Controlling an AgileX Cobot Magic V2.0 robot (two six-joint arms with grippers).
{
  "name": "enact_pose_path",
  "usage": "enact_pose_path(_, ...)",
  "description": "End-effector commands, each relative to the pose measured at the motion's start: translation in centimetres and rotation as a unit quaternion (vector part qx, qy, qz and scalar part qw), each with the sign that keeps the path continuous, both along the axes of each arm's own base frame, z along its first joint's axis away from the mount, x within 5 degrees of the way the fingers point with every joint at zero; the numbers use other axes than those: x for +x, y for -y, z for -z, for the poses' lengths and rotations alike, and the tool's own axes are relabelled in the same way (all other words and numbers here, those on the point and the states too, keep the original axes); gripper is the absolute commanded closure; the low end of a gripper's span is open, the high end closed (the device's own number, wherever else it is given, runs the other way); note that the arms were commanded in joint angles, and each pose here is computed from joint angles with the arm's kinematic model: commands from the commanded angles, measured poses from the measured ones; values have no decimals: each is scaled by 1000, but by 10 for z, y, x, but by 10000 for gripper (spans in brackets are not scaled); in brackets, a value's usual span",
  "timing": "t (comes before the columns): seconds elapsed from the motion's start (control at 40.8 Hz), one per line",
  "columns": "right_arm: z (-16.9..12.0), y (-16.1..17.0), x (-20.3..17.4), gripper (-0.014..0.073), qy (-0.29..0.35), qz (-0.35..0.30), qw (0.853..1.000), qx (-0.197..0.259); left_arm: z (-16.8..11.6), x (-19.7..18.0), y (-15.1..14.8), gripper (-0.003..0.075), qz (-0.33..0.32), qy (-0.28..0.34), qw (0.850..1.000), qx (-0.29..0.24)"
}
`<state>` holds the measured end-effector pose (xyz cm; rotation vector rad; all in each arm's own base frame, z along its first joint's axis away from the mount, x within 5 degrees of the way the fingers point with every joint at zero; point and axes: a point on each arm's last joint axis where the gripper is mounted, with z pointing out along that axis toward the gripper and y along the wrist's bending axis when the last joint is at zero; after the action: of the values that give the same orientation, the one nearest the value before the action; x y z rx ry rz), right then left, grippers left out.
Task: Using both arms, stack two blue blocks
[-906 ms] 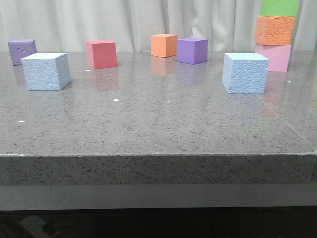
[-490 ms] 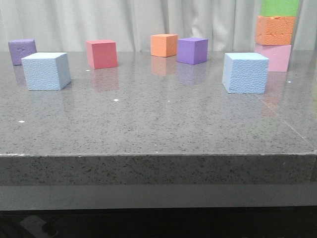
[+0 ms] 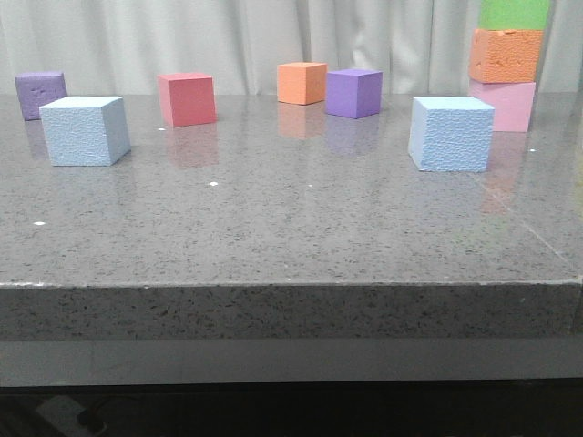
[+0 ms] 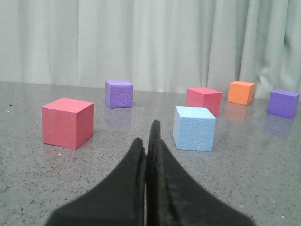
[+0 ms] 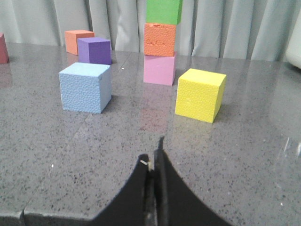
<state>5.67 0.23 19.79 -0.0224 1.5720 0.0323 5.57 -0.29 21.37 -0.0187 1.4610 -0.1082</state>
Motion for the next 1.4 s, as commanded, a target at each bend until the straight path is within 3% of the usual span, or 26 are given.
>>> enact_pose_path(0.0,-19,2,-3,714,79,11,997,-3,-17,-5,-1,741,1,70,998,-6)
enact_pose_path(0.245,-80,1,-20,714,129,4,992,-2,-75,-23,-1,741,4,122,992,-8)
enact_pose_path(0.318,-97,0,-24,714,110,-1,994,-4,-99,-31,-1,741,8,118,993,-7)
enact_pose_path(0.612,-157,-4,-16,714,-12,-21,1000,-12,-163,-27,2,741,23,-19,1000,6)
enact_pose_path(0.955,-159,-4,5,714,-51,-23,998,-10,-154,7,5,741,27,-100,995,5)
enact_pose_path(1.372,-159,-4,5,714,-49,-23,998,-10,-146,13,5,741,27,-117,993,5)
